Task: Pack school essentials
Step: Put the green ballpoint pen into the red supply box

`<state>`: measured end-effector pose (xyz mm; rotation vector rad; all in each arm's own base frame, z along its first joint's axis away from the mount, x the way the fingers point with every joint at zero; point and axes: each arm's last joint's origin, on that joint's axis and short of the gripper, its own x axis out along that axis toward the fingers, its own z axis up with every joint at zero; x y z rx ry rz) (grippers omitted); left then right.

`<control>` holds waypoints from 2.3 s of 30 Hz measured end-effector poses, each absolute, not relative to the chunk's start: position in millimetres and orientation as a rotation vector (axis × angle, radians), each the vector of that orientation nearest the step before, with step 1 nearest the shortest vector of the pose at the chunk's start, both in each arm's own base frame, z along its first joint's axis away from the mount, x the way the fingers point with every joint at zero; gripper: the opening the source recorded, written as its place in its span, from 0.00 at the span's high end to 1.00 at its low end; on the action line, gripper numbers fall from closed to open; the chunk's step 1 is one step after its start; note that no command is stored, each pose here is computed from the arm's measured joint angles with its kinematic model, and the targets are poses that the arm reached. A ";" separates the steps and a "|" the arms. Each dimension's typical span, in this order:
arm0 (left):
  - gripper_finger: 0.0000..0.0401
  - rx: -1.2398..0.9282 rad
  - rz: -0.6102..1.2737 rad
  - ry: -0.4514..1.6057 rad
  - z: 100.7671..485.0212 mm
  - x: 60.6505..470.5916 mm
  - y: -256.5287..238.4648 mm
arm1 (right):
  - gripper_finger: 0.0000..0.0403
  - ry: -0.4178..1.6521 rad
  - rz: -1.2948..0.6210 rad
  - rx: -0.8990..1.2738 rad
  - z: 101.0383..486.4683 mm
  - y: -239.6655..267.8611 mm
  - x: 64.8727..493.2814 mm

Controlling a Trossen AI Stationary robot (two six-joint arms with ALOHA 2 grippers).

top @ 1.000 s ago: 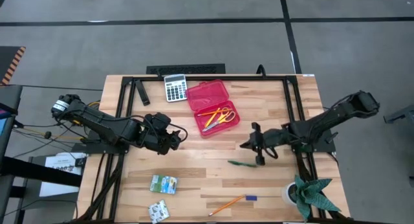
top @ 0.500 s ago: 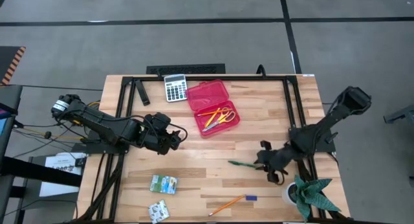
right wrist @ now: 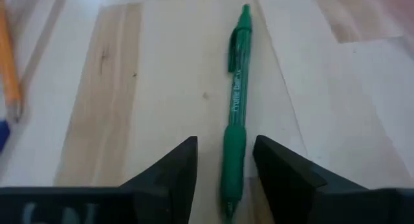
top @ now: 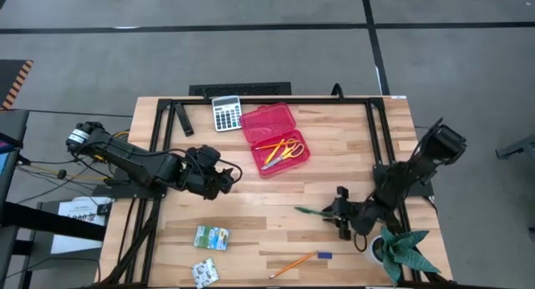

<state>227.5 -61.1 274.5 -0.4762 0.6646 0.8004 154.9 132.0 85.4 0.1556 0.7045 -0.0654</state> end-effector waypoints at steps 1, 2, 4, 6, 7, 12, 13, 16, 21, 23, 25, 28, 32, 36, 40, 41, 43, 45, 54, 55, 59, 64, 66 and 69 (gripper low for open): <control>0.26 -0.477 0.800 0.665 274.5 227.5 -61.1 | 0.56 0.702 -0.090 0.151 80.2 132.0 152.3; 0.26 -0.478 0.801 0.664 274.5 227.5 -61.1 | 0.56 0.694 -0.114 0.147 75.8 131.9 149.8; 0.26 -0.483 0.802 0.663 274.4 227.5 -61.1 | 0.58 0.678 -0.154 0.153 68.8 133.3 145.3; 0.26 -0.487 0.801 0.665 274.4 227.5 -61.0 | 0.62 0.657 -0.185 0.148 63.3 135.2 140.9; 0.26 -0.487 0.801 0.666 274.3 227.5 -61.0 | 0.64 0.649 -0.196 0.144 60.8 136.4 138.7; 0.26 -0.495 0.805 0.664 274.3 227.4 -60.9 | 0.85 0.597 -0.233 0.125 54.3 139.3 133.6; 0.26 -0.497 0.805 0.663 274.3 227.4 -60.9 | 0.90 0.591 -0.234 0.125 54.7 139.5 133.8; 0.26 -0.501 0.807 0.662 274.3 227.4 -60.8 | 0.94 0.592 -0.226 0.135 57.1 139.3 134.2; 0.26 -0.501 0.808 0.662 274.3 227.4 -60.7 | 0.94 0.618 -0.197 0.161 64.4 137.2 136.0; 0.26 -0.502 0.809 0.661 274.3 227.5 -60.6 | 0.94 0.635 -0.175 0.156 69.5 134.8 138.1; 0.26 -0.501 0.811 0.658 274.3 227.5 -60.6 | 0.94 0.641 -0.157 0.136 75.2 131.4 140.8; 0.26 -0.500 0.814 0.654 274.5 227.5 -60.5 | 0.95 0.630 -0.139 0.099 85.4 125.1 146.2; 0.26 -0.511 0.820 0.646 274.5 227.6 -60.4 | 0.94 0.601 -0.137 0.095 99.6 115.2 154.9; 0.26 -0.521 0.825 0.640 274.6 227.6 -60.4 | 0.94 0.570 -0.126 0.052 112.6 104.3 162.2; 0.26 -0.522 0.826 0.638 274.6 227.6 -60.3 | 0.94 0.520 -0.113 0.007 128.6 90.5 169.7; 0.26 -0.521 0.827 0.636 274.6 227.6 -60.3 | 0.94 0.509 -0.107 -0.003 132.6 85.8 171.7; 0.26 -0.520 0.829 0.635 274.7 227.6 -60.3 | 0.94 0.489 -0.099 -0.025 139.9 75.8 175.8; 0.26 -0.519 0.829 0.634 274.7 227.6 -60.2 | 0.94 0.473 -0.092 -0.052 146.2 64.3 179.3; 0.26 -0.526 0.841 0.618 274.9 227.6 -59.9 | 0.93 0.466 -0.059 -0.194 165.2 3.0 198.3; 0.26 -0.526 0.841 0.618 274.9 227.6 -59.9 | 0.93 0.470 -0.051 -0.213 166.5 -4.4 201.9; 0.26 -0.533 0.844 0.616 274.9 227.6 -59.9 | 0.93 0.482 -0.039 -0.279 172.4 -32.8 216.1; 0.26 -0.535 0.846 0.613 274.9 227.6 -59.9 | 0.92 0.515 -0.014 -0.345 178.4 -70.3 238.1; 0.26 -0.534 0.847 0.613 274.9 227.5 -59.8 | 0.92 0.538 0.007 -0.363 178.2 -83.3 248.3; 0.26 -0.532 0.849 0.613 274.9 227.3 -59.7 | 0.93 0.561 0.038 -0.382 176.1 -99.5 265.1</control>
